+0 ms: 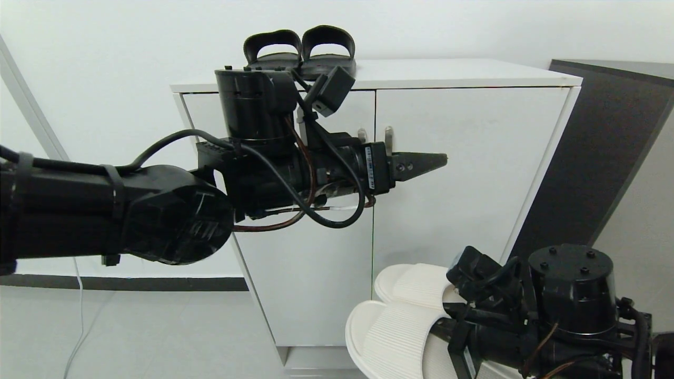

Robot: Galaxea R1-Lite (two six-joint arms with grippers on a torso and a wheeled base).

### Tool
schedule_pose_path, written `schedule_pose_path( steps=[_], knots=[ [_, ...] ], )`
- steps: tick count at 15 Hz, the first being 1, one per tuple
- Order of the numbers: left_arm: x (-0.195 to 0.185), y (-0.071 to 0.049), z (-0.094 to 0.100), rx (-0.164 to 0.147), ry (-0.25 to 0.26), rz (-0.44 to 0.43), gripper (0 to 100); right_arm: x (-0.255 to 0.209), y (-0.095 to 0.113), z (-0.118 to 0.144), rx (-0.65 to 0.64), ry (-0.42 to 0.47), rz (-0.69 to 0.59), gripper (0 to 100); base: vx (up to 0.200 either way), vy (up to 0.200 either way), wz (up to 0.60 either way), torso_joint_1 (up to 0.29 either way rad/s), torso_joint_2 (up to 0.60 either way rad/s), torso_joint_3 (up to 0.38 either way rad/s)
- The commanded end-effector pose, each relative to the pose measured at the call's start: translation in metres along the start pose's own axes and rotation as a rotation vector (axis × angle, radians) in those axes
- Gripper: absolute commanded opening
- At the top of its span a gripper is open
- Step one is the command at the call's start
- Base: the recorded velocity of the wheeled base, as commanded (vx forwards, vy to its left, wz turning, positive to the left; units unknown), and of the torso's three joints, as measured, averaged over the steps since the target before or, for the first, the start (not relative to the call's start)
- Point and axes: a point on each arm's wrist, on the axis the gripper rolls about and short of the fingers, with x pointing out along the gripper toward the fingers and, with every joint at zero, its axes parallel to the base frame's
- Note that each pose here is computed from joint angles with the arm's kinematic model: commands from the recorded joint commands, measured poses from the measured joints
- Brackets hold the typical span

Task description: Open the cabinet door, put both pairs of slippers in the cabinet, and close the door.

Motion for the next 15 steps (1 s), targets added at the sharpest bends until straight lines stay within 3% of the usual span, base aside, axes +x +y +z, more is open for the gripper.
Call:
schedule_pose_path(
  steps=[1,6,11,15],
  knots=[
    [0.004,0.004,-0.001,-0.001,-0.005,0.026,100,0.000,0.000,-0.001,0.000,0.006,0.001,0,0.000,0.000,0.00,0.000,0.00,0.000],
    [0.006,0.011,-0.003,0.001,-0.036,0.143,100,0.000,0.000,-0.002,-0.003,0.009,0.001,0,0.000,0.000,0.00,0.000,0.00,0.000],
    [0.019,0.021,0.001,0.006,-0.065,0.192,100,0.000,0.000,-0.002,-0.003,0.007,0.000,0,0.000,0.000,0.00,0.000,0.00,0.000],
    [0.032,0.030,-0.004,0.001,-0.059,0.199,100,0.000,0.000,-0.003,-0.003,0.010,0.000,0,0.000,0.000,0.00,0.000,0.00,0.000]
  ],
)
